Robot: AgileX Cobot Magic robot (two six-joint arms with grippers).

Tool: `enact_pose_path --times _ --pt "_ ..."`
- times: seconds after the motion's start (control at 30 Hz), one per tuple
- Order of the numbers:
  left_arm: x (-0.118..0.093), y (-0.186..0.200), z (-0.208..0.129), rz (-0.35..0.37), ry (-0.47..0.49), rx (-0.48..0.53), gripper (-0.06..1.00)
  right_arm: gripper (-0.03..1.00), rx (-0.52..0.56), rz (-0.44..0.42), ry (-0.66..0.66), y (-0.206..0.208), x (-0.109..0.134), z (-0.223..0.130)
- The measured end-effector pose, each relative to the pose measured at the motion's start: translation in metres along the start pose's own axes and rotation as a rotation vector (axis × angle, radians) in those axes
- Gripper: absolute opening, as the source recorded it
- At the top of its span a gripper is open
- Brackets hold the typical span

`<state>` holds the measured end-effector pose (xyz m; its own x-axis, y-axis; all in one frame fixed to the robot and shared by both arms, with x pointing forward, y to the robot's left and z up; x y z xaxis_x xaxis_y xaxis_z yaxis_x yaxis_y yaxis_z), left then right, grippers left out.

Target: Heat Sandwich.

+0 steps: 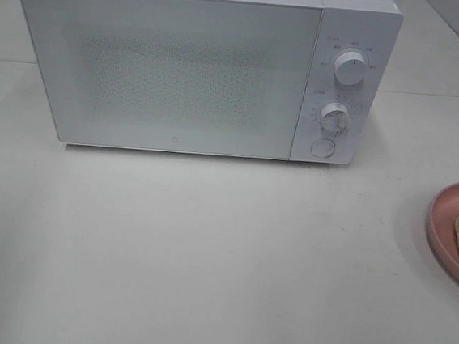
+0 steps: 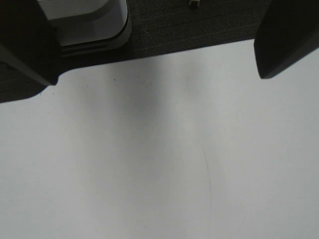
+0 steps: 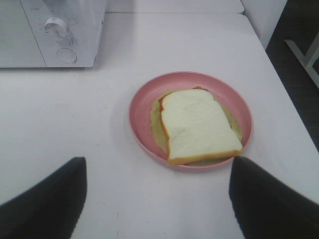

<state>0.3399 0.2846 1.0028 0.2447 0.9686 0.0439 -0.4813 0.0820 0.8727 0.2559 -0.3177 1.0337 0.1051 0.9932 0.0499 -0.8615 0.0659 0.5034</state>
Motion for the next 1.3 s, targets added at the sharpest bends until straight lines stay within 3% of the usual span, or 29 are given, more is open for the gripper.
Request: enact_pose_path --times 0.27,0.63,0.87,1.03,1.3 --pt "-0.002 0.030 -0.014 0.018 0.001 -0.225 0.99 0.76 0.000 0.000 0.000 0.000 0.000 0.000" --pt "-0.004 0.055 -0.032 0.041 0.001 -0.439 0.99 0.76 0.000 0.000 0.000 0.000 0.000 0.000" --pt "-0.003 0.072 -0.050 0.136 0.077 -0.595 0.99 0.76 0.000 0.000 0.000 0.000 0.000 0.000" --pt "-0.002 0.072 -0.051 0.176 0.113 -0.599 0.99 0.76 0.000 0.000 0.000 0.000 0.000 0.000" --pt "-0.002 0.071 -0.051 0.178 0.116 -0.595 0.99 0.76 0.000 0.000 0.000 0.000 0.000 0.000"
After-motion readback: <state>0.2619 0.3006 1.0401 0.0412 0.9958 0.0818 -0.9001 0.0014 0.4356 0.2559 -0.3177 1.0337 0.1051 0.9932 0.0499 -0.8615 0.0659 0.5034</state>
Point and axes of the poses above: a point on each arm's last joint axis where the gripper is mounted, y pointing back along that axis away from the gripper, x along the wrist's bending axis when the last joint is at zero, z = x × y, the point moved 3 cm from there along -y, pointing out along that axis toward the gripper, and after that the axes turned 5 degrees about -y, right-handed, at the moved point
